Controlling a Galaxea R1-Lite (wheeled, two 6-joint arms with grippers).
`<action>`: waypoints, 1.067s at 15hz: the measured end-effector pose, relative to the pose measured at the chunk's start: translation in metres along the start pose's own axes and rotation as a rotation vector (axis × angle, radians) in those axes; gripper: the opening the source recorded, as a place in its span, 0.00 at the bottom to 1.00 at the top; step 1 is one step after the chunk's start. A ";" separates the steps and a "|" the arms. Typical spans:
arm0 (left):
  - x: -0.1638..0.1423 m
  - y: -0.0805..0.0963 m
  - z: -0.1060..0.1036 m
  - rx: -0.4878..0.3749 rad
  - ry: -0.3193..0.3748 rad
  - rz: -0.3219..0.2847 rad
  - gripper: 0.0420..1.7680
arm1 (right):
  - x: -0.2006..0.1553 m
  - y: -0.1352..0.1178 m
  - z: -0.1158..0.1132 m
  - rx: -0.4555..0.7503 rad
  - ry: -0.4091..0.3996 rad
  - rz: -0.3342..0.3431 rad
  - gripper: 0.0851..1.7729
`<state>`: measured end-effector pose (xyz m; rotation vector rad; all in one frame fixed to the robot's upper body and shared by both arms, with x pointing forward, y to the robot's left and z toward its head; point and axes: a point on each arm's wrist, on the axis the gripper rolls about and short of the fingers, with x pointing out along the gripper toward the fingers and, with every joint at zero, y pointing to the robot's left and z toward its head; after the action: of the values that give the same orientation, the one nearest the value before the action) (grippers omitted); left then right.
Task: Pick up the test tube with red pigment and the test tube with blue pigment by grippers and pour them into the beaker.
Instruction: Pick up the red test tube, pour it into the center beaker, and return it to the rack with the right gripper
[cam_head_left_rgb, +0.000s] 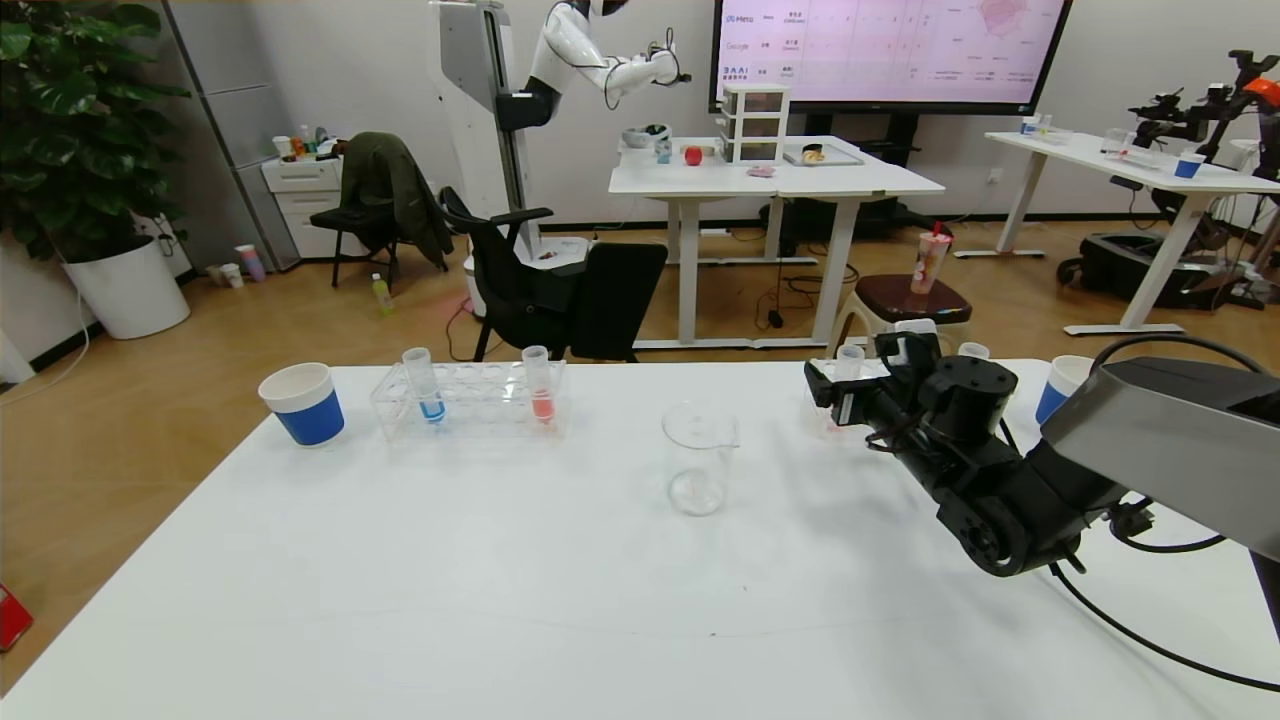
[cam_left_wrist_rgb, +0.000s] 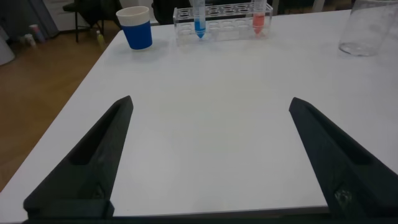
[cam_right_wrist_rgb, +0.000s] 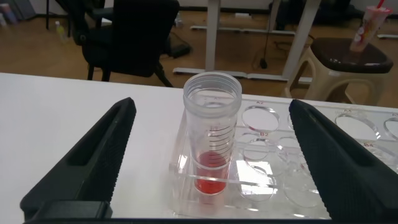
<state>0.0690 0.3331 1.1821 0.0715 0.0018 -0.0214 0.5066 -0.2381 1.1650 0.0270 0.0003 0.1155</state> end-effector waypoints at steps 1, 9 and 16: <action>0.000 0.000 0.000 0.000 0.000 0.000 0.99 | 0.000 0.000 0.002 0.001 -0.014 0.001 0.83; 0.000 0.000 0.000 0.000 0.000 0.000 0.99 | -0.001 -0.001 0.005 0.003 -0.036 -0.006 0.25; 0.000 0.000 0.000 0.000 0.000 0.000 0.99 | -0.004 0.002 0.040 -0.001 -0.038 0.004 0.25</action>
<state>0.0690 0.3331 1.1821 0.0717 0.0018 -0.0218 0.5021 -0.2381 1.2046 0.0287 -0.0379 0.1187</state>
